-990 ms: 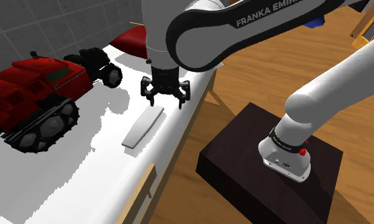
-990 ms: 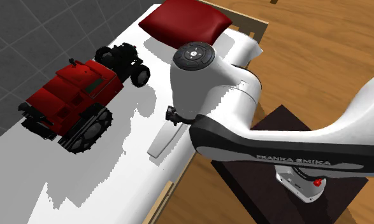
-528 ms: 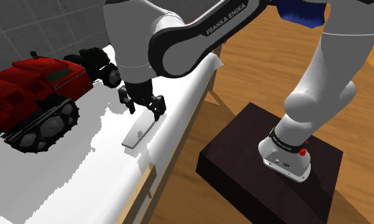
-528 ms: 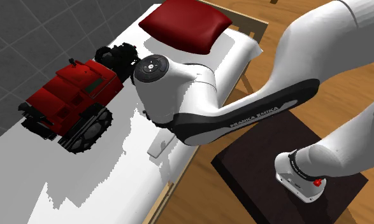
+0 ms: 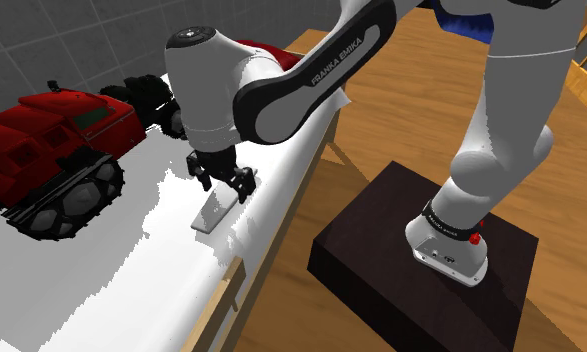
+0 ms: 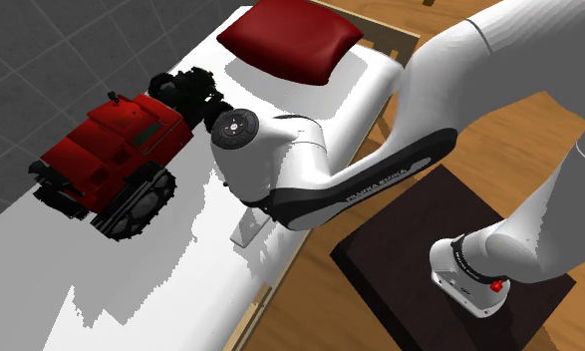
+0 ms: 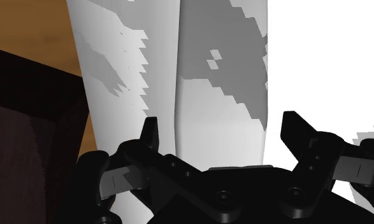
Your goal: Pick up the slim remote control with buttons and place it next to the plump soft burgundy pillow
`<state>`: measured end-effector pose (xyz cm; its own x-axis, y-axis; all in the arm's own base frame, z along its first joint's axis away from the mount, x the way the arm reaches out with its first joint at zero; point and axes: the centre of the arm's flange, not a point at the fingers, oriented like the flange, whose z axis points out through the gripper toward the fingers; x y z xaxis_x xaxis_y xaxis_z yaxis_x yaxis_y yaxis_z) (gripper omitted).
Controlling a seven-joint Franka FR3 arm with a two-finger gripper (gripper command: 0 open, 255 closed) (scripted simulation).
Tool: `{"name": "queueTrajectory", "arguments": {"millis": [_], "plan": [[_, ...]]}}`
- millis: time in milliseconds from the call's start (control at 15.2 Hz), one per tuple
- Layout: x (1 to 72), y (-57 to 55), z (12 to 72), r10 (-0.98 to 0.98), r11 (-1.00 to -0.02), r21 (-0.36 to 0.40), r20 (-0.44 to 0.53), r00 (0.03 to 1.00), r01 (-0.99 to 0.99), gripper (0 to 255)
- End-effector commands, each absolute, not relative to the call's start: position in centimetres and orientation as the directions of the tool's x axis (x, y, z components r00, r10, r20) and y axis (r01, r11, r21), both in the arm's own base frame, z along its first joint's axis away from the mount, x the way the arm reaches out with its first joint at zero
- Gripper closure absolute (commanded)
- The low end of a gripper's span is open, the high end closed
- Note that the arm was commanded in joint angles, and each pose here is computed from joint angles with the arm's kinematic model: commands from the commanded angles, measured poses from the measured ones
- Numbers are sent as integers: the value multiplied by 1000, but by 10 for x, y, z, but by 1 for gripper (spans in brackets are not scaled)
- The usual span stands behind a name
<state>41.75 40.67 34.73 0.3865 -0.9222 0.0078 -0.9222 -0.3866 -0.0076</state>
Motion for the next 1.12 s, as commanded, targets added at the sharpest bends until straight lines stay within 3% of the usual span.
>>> {"name": "queueTrajectory", "arguments": {"millis": [0,396,462,1056], "plan": [[418,408,343,-922,-386,-8,8,386,-922,0],[418,408,343,-922,-386,-8,8,386,-922,0],[418,408,343,-922,-386,-8,8,386,-922,255],[418,408,343,-922,-386,-8,8,386,-922,255]]}}
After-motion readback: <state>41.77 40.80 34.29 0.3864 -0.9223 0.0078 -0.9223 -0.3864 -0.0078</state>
